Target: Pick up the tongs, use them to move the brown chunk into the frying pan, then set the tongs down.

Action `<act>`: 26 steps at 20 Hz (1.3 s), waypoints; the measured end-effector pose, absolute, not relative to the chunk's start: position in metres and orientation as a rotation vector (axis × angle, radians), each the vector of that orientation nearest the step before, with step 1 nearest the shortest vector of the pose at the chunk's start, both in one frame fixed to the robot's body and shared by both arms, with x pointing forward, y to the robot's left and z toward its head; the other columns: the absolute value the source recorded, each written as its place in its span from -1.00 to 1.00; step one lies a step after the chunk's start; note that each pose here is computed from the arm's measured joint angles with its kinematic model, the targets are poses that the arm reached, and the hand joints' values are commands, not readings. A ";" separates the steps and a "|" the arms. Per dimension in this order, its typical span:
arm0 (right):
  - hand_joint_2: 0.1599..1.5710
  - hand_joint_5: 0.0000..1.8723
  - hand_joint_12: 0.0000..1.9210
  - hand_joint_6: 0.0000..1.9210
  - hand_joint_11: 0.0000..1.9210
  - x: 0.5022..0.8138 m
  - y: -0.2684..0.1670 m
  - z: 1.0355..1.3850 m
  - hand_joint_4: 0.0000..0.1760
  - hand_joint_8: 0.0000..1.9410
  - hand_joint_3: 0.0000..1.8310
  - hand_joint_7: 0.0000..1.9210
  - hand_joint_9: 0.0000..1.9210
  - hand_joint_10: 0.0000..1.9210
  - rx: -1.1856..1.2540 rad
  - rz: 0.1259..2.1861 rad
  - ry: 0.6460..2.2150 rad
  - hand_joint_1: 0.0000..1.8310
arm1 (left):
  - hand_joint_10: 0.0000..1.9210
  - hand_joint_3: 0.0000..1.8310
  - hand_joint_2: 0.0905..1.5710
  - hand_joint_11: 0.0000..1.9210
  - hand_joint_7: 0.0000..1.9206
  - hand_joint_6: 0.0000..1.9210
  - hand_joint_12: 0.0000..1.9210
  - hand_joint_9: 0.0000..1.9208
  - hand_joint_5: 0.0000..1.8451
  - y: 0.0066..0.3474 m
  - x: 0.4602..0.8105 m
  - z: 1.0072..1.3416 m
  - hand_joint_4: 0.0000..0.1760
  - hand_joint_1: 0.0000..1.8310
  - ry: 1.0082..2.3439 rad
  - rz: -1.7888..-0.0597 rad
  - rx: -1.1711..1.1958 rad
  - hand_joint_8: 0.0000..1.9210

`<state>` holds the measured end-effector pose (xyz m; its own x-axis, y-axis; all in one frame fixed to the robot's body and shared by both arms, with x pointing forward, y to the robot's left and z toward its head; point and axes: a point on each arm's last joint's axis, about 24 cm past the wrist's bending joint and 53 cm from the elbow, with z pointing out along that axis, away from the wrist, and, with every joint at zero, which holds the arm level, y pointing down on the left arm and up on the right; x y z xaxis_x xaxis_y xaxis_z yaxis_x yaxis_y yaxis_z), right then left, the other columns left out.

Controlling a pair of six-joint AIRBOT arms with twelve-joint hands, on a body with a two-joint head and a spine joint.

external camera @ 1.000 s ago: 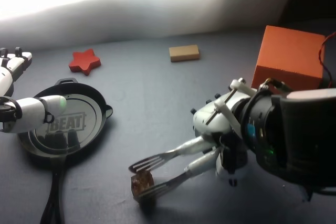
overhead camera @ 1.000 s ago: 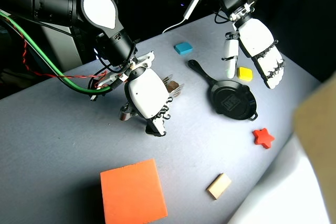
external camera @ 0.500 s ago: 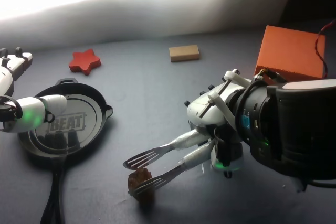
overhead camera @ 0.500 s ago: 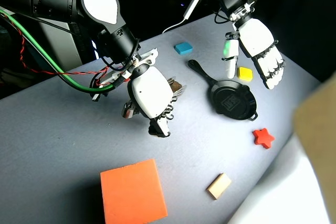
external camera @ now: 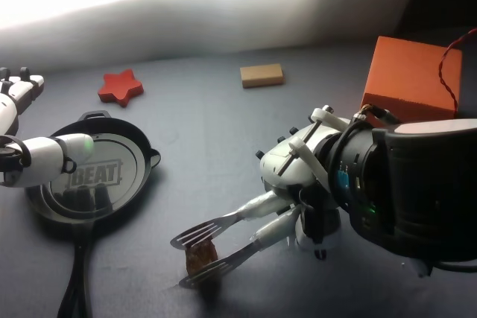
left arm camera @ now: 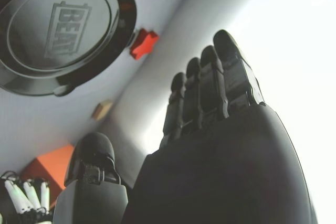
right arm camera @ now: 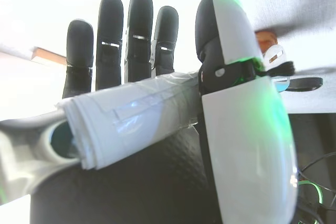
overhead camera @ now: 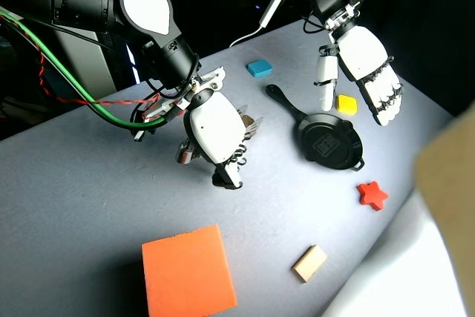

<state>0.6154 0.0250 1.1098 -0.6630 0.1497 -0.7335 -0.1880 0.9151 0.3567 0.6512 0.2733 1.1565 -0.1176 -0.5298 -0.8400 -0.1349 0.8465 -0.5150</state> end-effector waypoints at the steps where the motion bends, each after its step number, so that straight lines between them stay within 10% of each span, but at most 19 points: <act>1: 0.43 -0.26 0.71 -0.40 -0.79 0.614 0.026 1.108 -1.00 -0.69 -1.00 -0.14 -0.43 -0.12 -0.041 0.516 2.239 0.21 | -1.00 -1.00 0.50 -1.00 -0.93 -1.00 -0.63 -0.93 -0.96 0.274 0.651 1.156 -0.76 -1.00 1.677 -0.360 -0.521 -1.00; 3: 0.46 -0.22 0.70 -0.39 -0.75 0.613 0.027 1.106 -1.00 -0.67 -1.00 -0.10 -0.39 -0.11 -0.058 0.511 2.243 0.22 | -1.00 -1.00 0.49 -1.00 -0.93 -1.00 -0.63 -0.92 -0.95 0.274 0.651 1.156 -0.81 -1.00 1.679 -0.360 -0.526 -1.00; 5: 0.53 -0.21 0.71 0.38 -0.68 0.614 0.028 1.104 -1.00 -0.68 -1.00 -0.06 -0.32 -0.11 -0.064 0.510 2.245 0.19 | -1.00 -1.00 0.50 -1.00 -0.91 -1.00 -0.58 -0.90 -0.93 0.274 0.651 1.156 -0.81 -1.00 1.679 -0.359 -0.526 -1.00; 20: 0.45 -0.07 0.69 0.22 -0.54 0.622 0.025 1.104 -1.00 -0.81 -1.00 0.17 -0.13 -0.22 -0.100 0.478 2.232 0.23 | -1.00 -1.00 0.50 -1.00 -0.92 -1.00 -0.62 -0.91 -0.93 0.274 0.651 1.156 -0.85 -1.00 1.679 -0.358 -0.525 -1.00; 21: 0.39 0.03 0.70 0.16 -0.51 0.622 0.025 1.105 -1.00 -0.21 -1.00 0.03 -0.09 -0.23 -0.100 0.479 2.232 0.32 | -1.00 -1.00 0.49 -1.00 -0.91 -1.00 -0.58 -0.90 -0.92 0.274 0.651 1.156 -0.84 -1.00 1.679 -0.358 -0.525 -1.00; 23: 0.40 0.02 0.71 0.22 -0.51 0.623 0.026 1.107 -1.00 0.02 -1.00 -0.05 -0.07 -0.23 -0.097 0.483 2.230 0.33 | -1.00 -1.00 0.49 -1.00 -0.91 -1.00 -0.53 -0.89 -0.92 0.274 0.651 1.156 -0.83 -1.00 1.679 -0.358 -0.525 -1.00; 26: 0.45 -0.07 0.69 0.23 -0.49 0.626 0.027 1.114 -1.00 -0.54 -1.00 0.10 -0.05 -0.24 -0.106 0.486 2.210 0.23 | -1.00 -1.00 0.49 -1.00 -0.91 -0.99 -0.56 -0.91 -0.92 0.273 0.650 1.156 -0.86 -1.00 1.678 -0.359 -0.525 -0.99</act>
<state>0.6262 0.0265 1.1143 -0.6366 0.0901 -0.7659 -0.2393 0.9210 0.3073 0.6500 0.2731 1.1559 -0.1174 -0.5297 -0.8400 -0.1395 0.8463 -0.5141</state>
